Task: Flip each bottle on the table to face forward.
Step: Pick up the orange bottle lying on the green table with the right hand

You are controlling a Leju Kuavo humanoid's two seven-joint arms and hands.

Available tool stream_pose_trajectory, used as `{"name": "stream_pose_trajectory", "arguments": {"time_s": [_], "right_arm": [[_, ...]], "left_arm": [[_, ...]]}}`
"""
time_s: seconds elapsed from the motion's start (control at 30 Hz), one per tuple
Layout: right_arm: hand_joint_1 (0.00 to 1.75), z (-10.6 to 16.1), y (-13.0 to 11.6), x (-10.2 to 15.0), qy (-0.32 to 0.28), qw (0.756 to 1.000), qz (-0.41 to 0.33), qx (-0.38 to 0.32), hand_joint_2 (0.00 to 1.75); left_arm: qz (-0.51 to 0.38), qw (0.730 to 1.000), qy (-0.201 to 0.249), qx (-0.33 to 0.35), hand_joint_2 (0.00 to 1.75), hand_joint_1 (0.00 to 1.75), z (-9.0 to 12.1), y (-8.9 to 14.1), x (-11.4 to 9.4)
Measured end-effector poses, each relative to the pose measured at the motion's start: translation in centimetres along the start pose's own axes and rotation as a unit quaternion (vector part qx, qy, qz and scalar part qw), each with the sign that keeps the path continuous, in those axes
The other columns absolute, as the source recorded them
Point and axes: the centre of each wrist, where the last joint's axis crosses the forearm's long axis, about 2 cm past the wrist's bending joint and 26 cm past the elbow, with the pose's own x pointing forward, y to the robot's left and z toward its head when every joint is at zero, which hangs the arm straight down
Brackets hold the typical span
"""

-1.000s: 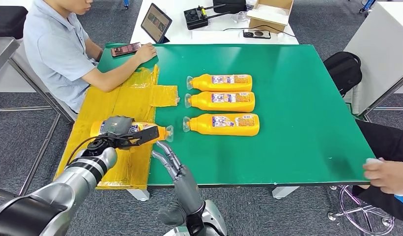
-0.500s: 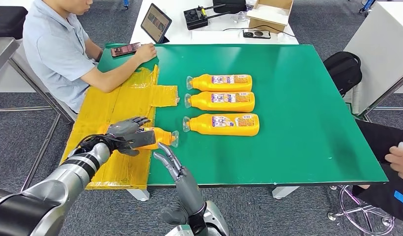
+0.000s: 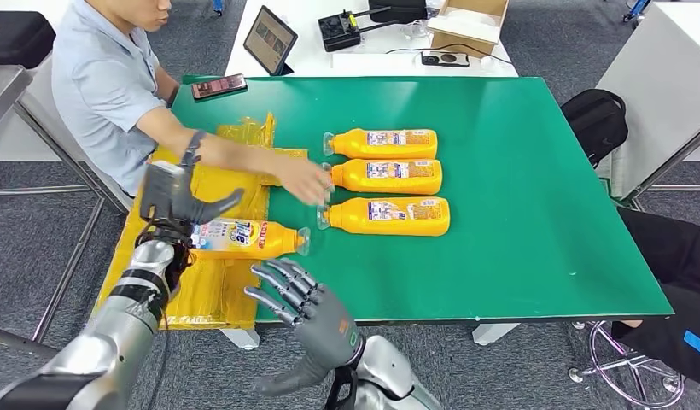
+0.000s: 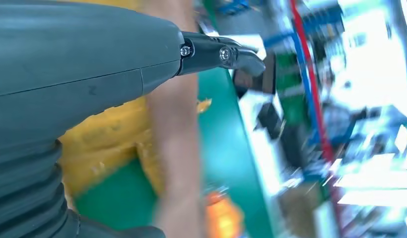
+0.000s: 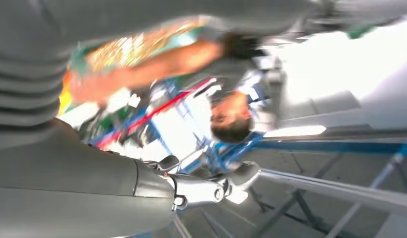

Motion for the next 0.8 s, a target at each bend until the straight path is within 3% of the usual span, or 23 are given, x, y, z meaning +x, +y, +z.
{"name": "stream_pose_trajectory", "arguments": {"time_s": [0.1, 0.27, 0.37, 0.5, 0.8], "right_arm": [[0.0, 1.0, -1.6, -2.0, 0.031, 0.996, 0.081, 0.014, 1.75], [0.0, 3.3, -3.3, -3.7, 0.184, 0.967, 0.169, 0.041, 1.75], [0.0, 4.7, -4.1, -4.8, 0.257, 0.941, 0.208, 0.066, 1.75], [0.0, 6.5, -5.5, -6.6, 0.309, 0.912, 0.257, 0.085, 1.75], [0.0, 9.0, -8.1, -10.7, 0.389, 0.868, 0.284, 0.12, 1.75]], "left_arm": [[0.054, 0.993, -0.007, 0.106, 1.75, 0.0, 1.9, -0.3, 0.4], [0.06, 0.975, -0.022, 0.211, 1.75, 0.0, 7.0, -0.3, 0.9], [0.05, 0.967, -0.042, 0.246, 1.75, 0.0, 9.6, -0.3, 1.6], [0.027, 0.957, -0.071, 0.28, 1.75, 0.0, 12.0, -0.2, 3.0], [-0.036, 0.945, -0.104, 0.308, 1.75, 0.0, 14.6, -0.3, 6.0]]}}
